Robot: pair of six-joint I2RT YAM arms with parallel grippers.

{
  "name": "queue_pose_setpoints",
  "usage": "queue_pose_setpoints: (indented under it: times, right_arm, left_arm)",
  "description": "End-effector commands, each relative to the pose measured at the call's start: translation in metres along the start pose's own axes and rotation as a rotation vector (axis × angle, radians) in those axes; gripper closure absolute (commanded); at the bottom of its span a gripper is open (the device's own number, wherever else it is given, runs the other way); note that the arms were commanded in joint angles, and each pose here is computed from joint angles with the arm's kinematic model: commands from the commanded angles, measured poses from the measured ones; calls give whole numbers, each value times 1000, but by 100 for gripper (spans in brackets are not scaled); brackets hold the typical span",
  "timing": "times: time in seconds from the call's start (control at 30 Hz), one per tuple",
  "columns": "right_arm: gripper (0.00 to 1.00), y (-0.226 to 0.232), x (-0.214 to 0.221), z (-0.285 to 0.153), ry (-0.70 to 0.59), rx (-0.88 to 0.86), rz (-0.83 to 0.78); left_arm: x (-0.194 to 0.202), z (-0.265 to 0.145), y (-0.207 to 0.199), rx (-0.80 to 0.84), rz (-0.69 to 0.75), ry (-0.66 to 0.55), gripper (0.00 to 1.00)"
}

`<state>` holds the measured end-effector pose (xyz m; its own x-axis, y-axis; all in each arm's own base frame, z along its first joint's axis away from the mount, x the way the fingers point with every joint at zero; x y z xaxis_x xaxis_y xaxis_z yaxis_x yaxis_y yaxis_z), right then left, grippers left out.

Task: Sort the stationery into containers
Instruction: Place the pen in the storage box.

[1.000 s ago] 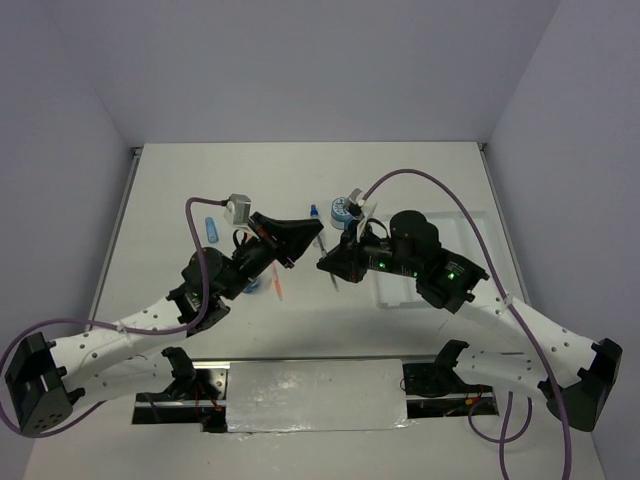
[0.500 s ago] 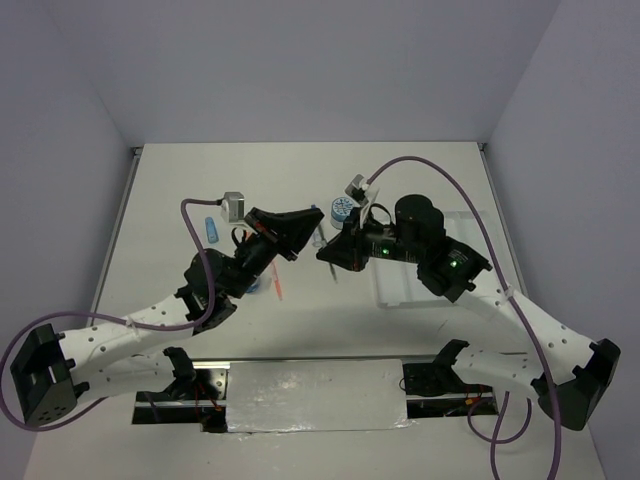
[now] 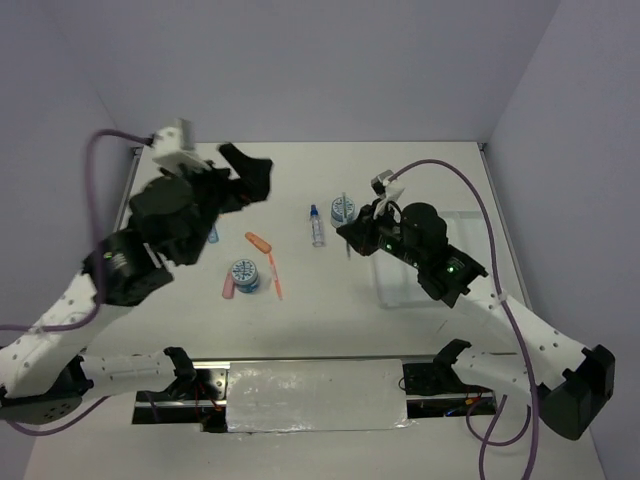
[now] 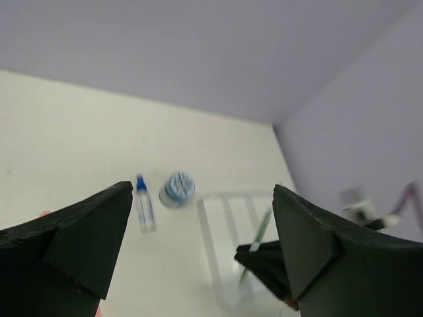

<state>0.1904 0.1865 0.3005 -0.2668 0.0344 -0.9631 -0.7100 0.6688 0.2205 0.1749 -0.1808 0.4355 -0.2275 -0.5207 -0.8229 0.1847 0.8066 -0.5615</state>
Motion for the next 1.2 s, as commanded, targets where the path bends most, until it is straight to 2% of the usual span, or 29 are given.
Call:
queue_pose_setpoints:
  times: [0.0,0.1,0.17,0.2,0.23,0.3,0.43,0.5,0.53,0.57,0.6,0.7,0.83,0.93,1.0,1.1,1.17]
  right_arm:
    - [100,-50,30,6,164,337,61]
    - [100,-81,48,7,315,512,122]
    - [100,-109,65,14,448,670,143]
    - [100,-116,69,16,484,711,143]
    - [100,-130,77,22,535,753,155]
    - [100,-138,82,28,577,764,165]
    - [100,-148,98,33,633,796,181]
    - [96,-149,106,33,647,790,195]
    - [92,-150,108,34,656,791,199]
    - [81,-151,114,35,673,792,201]
    - [79,-152,117,36,684,789,204]
    - [73,-154,121,37,701,798,213]
    - [41,-152,116,34,684,793,219]
    - [35,-147,103,32,656,780,212]
    - [35,-141,92,29,633,781,207]
    - [34,-106,63,32,528,708,173]
    - [33,-61,48,44,447,567,152]
  left_arm:
    - [-71,-46,23,-194,45,-166,1]
    - [-68,-58,33,-173,64,-121,1]
    - [-33,-58,55,-217,120,-19,1]
    - [-35,-64,57,-206,105,-17,1]
    - [-18,-67,72,-228,128,22,1]
    - [7,-67,86,-240,143,92,1]
    - [30,-77,107,-265,174,181,1]
    - [41,-77,113,-263,209,227,1]
    - [44,-79,115,-261,219,238,1]
    - [47,-80,119,-266,242,255,1]
    - [52,-80,122,-276,259,272,1]
    - [59,-82,130,-302,277,291,1]
    - [61,-84,136,-318,288,287,1]
    - [60,-83,140,-352,313,266,1]
    - [60,-82,139,-352,316,267,1]
    - [65,-78,136,-330,307,281,1]
    - [65,-76,137,-351,284,256,1]
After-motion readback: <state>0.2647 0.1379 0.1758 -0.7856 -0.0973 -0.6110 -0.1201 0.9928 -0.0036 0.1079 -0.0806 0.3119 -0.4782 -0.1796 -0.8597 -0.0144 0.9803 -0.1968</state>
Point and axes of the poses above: each gripper's point midway between its finger pads, its own z axis out along the fingers, its own y axis along the line the jaws close on, x = y × z, the point moved 9 cm from there along -z, back along the fingers, and after that the axes turned 5 degrees about -z, right-handed, at the moved point
